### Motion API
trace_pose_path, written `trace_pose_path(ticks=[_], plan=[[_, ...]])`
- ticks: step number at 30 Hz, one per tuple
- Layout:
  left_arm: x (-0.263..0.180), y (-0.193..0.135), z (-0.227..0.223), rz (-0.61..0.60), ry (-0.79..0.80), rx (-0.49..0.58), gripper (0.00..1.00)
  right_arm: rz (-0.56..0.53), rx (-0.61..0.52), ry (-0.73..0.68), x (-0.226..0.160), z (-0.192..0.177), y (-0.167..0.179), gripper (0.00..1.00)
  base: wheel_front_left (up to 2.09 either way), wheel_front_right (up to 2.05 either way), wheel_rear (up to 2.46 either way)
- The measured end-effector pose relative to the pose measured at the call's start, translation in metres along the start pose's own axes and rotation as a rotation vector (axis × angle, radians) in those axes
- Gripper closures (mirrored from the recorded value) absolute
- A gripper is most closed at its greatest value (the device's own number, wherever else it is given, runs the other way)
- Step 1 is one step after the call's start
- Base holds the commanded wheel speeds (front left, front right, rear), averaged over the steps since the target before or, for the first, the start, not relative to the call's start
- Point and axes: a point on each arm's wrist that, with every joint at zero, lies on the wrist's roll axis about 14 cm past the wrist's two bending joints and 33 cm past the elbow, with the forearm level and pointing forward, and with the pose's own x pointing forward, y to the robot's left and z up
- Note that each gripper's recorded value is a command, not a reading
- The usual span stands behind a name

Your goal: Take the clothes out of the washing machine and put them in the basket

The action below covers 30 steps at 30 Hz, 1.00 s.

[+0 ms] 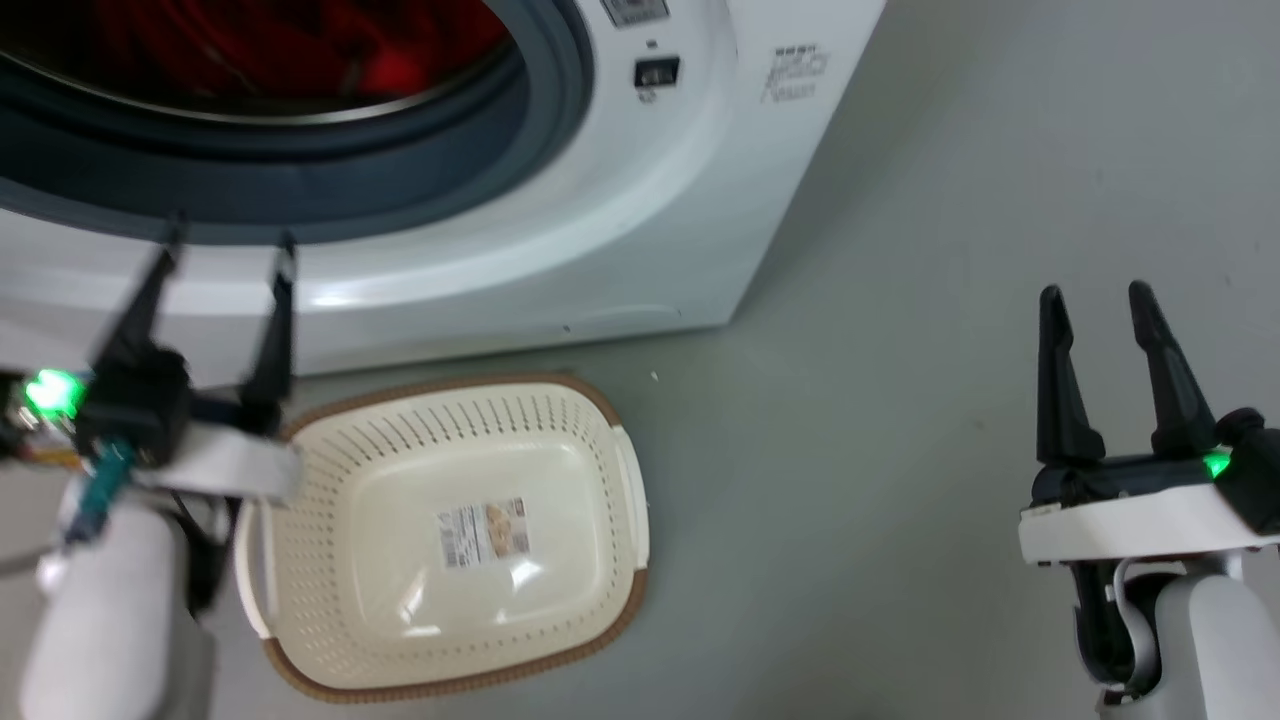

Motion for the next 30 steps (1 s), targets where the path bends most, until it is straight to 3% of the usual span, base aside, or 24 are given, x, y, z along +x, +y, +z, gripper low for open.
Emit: trace_pose_path(ticks=[5, 7, 14, 24, 30], plan=[[0.07, 0.024, -0.03, -0.025, 0.023, 0.066, 0.0, -0.044, 0.008, 0.08, 0.012, -0.036, -0.016, 0.0, 0.0, 0.0, 0.0], [0.1, 0.034, -0.047, -0.011, 0.073, 0.04, 0.0, -0.057, 0.01, 0.108, 0.016, -0.05, -0.021, 0.0, 0.0, 0.0, 0.0], [0.185, 0.058, -0.091, -0.025, 0.263, 0.122, 0.0, -0.092, 0.032, 0.194, 0.021, -0.091, -0.033, 0.0, 0.0, 0.0, 0.0], [0.239, 0.092, -0.157, 0.004, 0.611, 0.272, 0.0, -0.116, 0.05, 0.285, 0.011, -0.123, -0.039, 0.0, 0.0, 0.0, 0.0], [0.25, 0.102, -0.183, 0.043, 0.784, 0.235, 0.0, -0.142, 0.055, 0.342, -0.005, -0.135, -0.044, 0.0, 0.0, 0.0, 0.0]])
